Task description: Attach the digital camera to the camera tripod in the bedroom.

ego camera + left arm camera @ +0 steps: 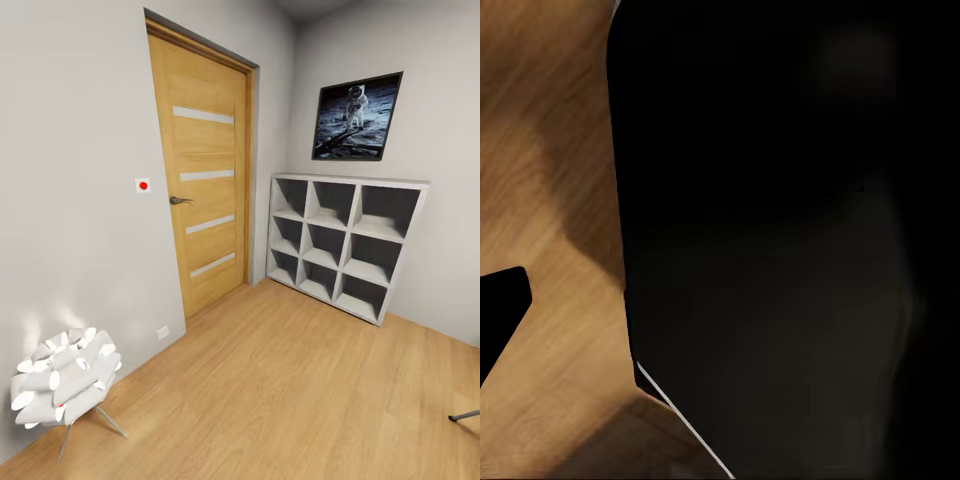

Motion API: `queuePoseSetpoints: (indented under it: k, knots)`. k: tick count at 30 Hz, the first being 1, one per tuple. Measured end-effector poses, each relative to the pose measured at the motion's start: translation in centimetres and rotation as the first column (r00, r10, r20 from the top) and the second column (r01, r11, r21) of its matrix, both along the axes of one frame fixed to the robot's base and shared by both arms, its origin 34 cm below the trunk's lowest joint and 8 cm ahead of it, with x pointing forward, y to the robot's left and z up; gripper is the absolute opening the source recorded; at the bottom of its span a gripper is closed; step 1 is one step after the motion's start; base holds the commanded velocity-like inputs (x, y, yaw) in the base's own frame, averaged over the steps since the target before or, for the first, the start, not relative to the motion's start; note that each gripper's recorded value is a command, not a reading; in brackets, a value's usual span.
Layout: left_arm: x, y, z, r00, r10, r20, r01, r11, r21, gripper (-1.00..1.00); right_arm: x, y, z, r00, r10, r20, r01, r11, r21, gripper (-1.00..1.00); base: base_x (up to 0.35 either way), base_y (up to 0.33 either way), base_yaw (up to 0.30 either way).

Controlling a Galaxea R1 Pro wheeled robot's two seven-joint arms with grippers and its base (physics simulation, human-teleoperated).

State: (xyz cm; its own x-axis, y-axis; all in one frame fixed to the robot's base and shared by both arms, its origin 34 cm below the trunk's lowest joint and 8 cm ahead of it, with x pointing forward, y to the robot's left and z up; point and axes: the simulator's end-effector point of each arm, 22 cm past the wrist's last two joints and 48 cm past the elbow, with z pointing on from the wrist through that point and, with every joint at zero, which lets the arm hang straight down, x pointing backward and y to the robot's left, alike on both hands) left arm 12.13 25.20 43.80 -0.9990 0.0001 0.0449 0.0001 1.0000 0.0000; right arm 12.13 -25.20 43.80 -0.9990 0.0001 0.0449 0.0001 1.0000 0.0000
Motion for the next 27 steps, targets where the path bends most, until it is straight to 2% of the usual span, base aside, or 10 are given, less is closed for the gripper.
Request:
queuePoseSetpoints:
  k: [3, 6, 20, 27]
  knots:
    - [1.2, -0.4, 0.0, 0.999, 0.031, 0.032, -0.031, 1.000, -0.005, 1.00, 0.4, -0.5, 0.0, 1.000, 0.026, 0.016, -0.026, 1.000, -0.006, 1.00, 0.000, 0.000, 0.000]
    - [2.0, -0.4, 0.0, 0.997, 0.050, 0.052, -0.049, 0.999, -0.005, 1.00, 0.4, -0.6, 0.0, 1.000, 0.026, 0.018, -0.025, 1.000, -0.007, 1.00, 0.000, 0.000, 0.000]
    - [2.5, -0.4, 0.0, 0.996, 0.055, 0.073, -0.054, 0.999, -0.005, 1.00, 0.4, -0.6, 0.0, 1.000, 0.019, 0.016, -0.019, 1.000, -0.009, 1.00, 0.000, 0.000, -0.006]
    - [2.6, -0.4, 0.0, 0.996, 0.052, 0.074, -0.052, 0.999, -0.005, 1.00, 0.8, -0.5, 0.0, 0.999, 0.002, 0.036, -0.002, 1.000, -0.009, 1.00, 0.000, 0.000, -0.193]
